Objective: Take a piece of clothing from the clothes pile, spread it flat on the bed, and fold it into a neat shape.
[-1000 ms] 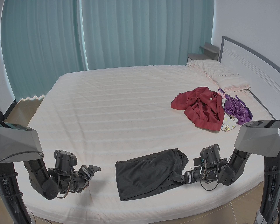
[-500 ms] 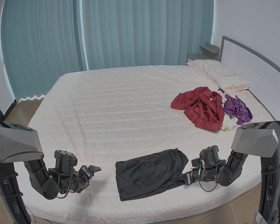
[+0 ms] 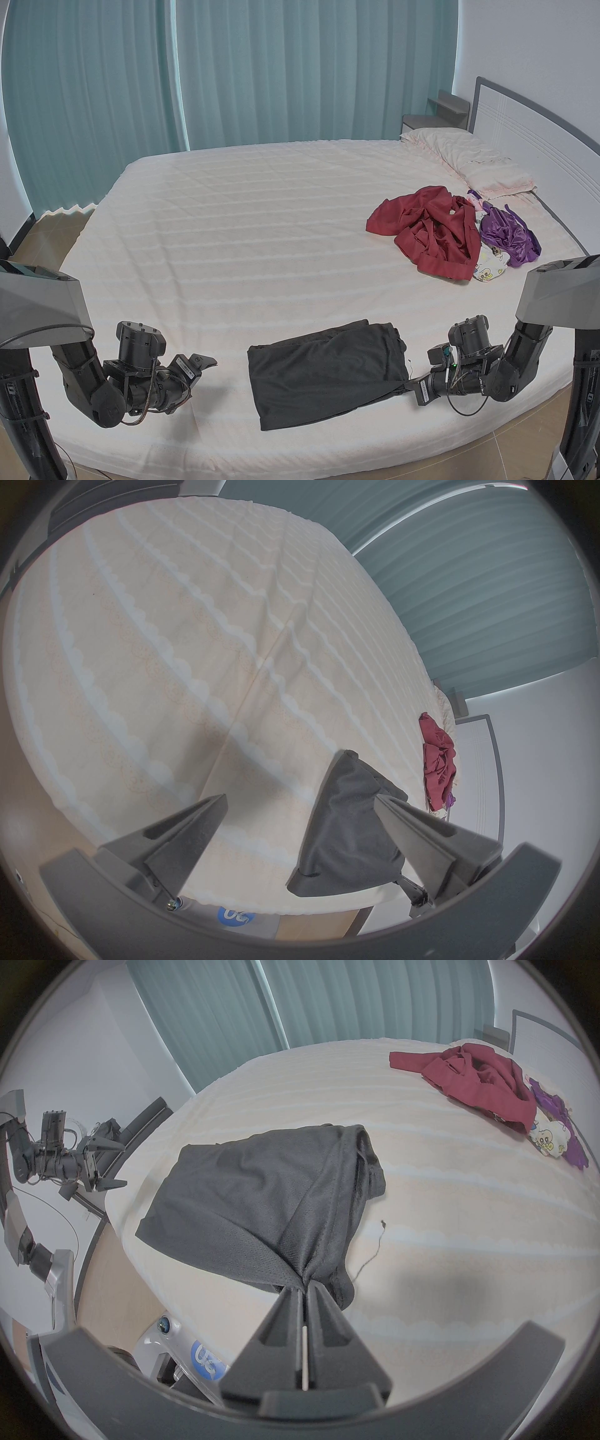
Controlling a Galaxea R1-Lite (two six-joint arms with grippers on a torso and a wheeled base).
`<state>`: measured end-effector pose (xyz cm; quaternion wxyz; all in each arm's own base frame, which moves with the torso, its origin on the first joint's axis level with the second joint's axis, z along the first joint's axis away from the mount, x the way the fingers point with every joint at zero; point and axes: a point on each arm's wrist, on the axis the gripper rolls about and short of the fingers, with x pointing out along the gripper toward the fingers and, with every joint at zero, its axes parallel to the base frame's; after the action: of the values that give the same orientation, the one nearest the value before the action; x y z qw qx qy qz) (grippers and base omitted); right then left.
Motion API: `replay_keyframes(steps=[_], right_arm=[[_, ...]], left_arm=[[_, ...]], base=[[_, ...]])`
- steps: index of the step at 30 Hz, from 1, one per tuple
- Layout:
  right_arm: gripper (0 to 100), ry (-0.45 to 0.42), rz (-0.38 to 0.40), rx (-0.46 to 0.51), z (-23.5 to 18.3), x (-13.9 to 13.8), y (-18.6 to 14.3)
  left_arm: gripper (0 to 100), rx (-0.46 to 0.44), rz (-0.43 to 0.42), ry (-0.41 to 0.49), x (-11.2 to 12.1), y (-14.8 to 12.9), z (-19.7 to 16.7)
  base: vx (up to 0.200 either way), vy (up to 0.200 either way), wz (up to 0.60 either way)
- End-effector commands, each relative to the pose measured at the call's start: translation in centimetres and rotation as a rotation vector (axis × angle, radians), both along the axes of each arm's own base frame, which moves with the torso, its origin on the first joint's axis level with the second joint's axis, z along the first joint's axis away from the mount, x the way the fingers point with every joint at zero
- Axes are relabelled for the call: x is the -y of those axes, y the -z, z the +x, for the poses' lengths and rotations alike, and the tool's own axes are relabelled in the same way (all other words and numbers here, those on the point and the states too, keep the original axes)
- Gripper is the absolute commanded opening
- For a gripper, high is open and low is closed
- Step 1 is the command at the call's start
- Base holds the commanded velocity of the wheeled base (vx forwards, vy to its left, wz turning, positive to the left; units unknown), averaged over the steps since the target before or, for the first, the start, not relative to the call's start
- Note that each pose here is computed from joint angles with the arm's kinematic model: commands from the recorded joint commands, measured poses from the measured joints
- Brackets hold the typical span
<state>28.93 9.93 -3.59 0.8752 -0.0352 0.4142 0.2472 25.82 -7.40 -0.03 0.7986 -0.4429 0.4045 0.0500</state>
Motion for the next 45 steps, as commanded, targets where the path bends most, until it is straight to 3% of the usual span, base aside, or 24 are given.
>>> replay_keyframes(steps=[1,11,12,17,22,24,28,32,40,41,45], right_arm=[[0,0.000,-0.011,-0.014,-0.9,0.5,-0.2],[0,-0.013,-0.036,-0.030,-1.4,1.0,0.3],[100,-0.012,-0.031,-0.022,-1.3,0.9,0.1],[100,0.020,0.005,0.032,-0.3,1.1,-0.9],[100,0.179,0.202,0.061,3.1,0.2,-3.0],[100,0.244,0.244,0.051,4.7,-0.2,-2.8],[100,0.285,0.240,0.000,6.6,-0.8,-0.7],[100,0.345,0.244,0.008,8.4,-1.3,0.5],[100,0.365,0.244,-0.029,9.6,-1.9,1.7],[0,0.369,0.245,-0.043,9.8,-2.2,2.1],[0,0.414,0.286,-0.022,10.6,-2.6,1.7]], left_arm=[[100,-0.001,0.000,-0.001,0.0,0.0,0.0],[100,-0.001,0.000,-0.001,0.0,0.0,0.0],[100,-0.001,0.000,-0.001,0.0,0.0,0.0],[100,-0.001,0.000,-0.001,0.0,0.0,0.0],[100,-0.001,0.000,-0.001,0.0,0.0,0.0],[100,-0.001,0.000,-0.001,0.0,0.0,0.0],[100,-0.002,0.002,0.000,0.0,0.1,0.0],[100,-0.002,0.002,0.000,0.0,0.1,0.0],[100,-0.004,0.002,0.003,0.1,0.1,0.0],[100,-0.005,0.002,0.004,0.1,0.2,0.0],[100,-0.004,0.003,0.003,0.1,0.1,0.0]], base=[[0.000,0.000,0.00],[0.000,0.000,0.00],[0.000,0.000,0.00],[0.000,0.000,0.00],[0.000,0.000,0.00],[0.000,0.000,0.00],[0.000,0.000,0.00],[0.000,0.000,0.00],[0.000,0.000,0.00],[0.000,0.000,0.00],[0.000,0.000,0.00]])
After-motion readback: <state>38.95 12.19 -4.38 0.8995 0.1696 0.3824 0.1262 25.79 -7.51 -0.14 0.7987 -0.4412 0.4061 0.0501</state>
